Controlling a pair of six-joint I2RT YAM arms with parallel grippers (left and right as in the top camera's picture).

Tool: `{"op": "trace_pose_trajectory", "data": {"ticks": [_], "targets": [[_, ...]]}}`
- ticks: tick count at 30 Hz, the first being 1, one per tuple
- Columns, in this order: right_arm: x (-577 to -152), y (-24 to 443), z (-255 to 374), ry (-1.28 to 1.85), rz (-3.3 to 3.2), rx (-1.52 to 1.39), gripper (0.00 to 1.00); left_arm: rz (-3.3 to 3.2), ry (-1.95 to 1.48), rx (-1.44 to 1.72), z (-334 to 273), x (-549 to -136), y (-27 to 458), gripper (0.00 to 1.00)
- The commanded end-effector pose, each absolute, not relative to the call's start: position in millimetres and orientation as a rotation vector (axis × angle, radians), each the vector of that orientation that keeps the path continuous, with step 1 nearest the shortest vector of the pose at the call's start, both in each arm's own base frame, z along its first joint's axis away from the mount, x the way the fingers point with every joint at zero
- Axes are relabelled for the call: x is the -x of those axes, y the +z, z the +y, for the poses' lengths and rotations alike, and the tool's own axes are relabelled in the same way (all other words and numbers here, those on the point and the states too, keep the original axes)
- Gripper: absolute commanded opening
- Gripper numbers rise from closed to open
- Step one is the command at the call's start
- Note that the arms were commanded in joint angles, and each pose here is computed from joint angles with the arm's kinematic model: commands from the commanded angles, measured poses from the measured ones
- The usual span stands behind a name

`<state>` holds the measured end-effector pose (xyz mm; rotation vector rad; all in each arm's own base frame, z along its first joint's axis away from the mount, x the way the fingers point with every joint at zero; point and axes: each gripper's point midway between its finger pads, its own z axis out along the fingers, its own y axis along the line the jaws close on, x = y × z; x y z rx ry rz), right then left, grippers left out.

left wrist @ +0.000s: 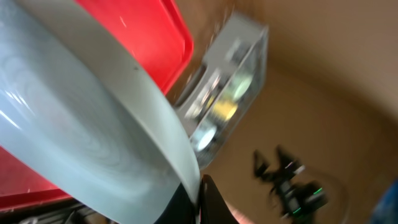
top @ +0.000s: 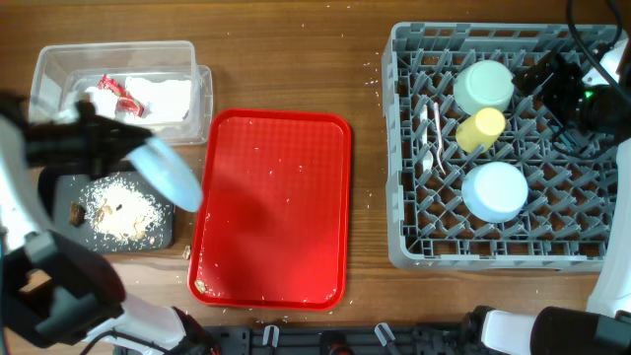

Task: Sort waste into correct bins and load items into the dishwasher rack
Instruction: 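Set the light-blue plate back down on the red tray with the left gripper, then grasp the light-blue plate rim with the right gripper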

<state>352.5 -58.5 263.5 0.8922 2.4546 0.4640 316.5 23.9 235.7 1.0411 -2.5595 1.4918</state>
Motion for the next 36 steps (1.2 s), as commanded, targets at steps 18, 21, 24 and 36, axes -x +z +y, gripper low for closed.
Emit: {"op": "trace_pose_trajectory", "data": {"ticks": [18, 21, 24, 36], "targets": [[-359, 280, -62, 0.472, 2.378, -0.923, 1.0, -3.031, 0.12, -0.354, -242, -293, 81, 0.38], [-344, 276, -32, 0.68, 2.445, -0.973, 1.0, -3.053, 0.093, -0.379, -234, -300, 81, 0.61], [-349, 286, 19, 0.774, 2.517, -0.541, 0.99, -3.054, 0.118, -0.495, -210, -316, 94, 0.63], [-352, 217, 251, 0.547, 2.618, 0.365, 1.0, -2.972, 0.05, -1.574, 41, -318, 219, 1.0]]}}
